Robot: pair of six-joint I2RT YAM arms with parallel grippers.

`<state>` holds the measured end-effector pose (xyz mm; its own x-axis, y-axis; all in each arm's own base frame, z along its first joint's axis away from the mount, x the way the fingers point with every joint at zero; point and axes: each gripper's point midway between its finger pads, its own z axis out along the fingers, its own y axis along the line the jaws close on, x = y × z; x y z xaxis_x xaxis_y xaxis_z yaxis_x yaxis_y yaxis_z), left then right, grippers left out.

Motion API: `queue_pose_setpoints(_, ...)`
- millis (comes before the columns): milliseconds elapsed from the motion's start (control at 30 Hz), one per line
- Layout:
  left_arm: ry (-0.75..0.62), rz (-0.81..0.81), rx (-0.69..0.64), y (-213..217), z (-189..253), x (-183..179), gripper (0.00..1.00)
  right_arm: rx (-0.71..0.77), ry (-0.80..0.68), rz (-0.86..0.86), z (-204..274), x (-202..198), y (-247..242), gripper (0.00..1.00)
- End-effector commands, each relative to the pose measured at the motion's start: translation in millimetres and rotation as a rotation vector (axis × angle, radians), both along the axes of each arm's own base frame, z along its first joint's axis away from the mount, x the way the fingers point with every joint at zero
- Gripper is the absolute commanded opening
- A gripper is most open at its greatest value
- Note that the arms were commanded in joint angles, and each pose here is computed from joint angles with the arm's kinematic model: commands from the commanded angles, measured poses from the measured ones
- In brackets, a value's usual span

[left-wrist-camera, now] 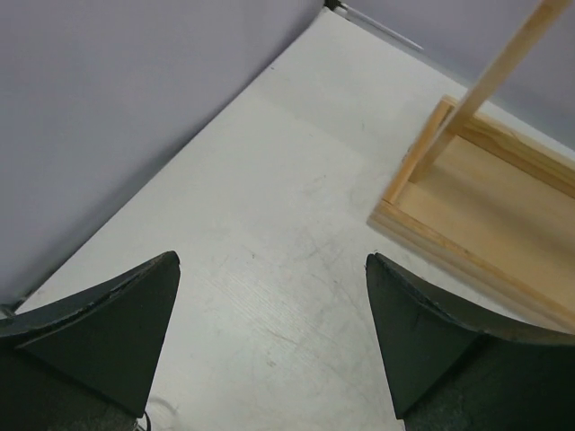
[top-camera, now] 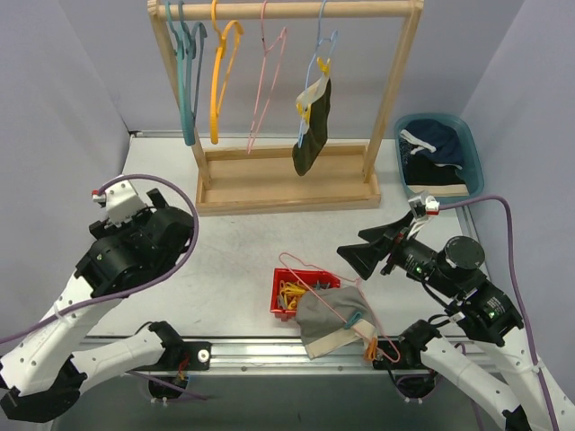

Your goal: Remove the underwear clipped to the hanger

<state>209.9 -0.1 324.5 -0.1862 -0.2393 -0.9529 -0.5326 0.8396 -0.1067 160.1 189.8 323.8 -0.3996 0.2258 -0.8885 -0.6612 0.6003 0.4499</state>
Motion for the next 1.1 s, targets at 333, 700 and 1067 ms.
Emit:
queue_pose_setpoints(333,0.173,0.318,0.368,74.1,6.8,-20.5,0.94,0.058,-0.082,0.05,31.6,0.3,10.8,0.89)
queue_pose_setpoints(700,0.105,0.315,0.317,78.9,10.2,-26.4,0.03,0.072,-0.086,0.047,32.2,-3.4,8.1,0.89)
queue_pose_setpoints(1067,-0.009,-0.576,-0.042,-44.6,8.7,-10.5,0.94,0.066,-0.084,0.048,30.4,-2.1,9.1,0.89)
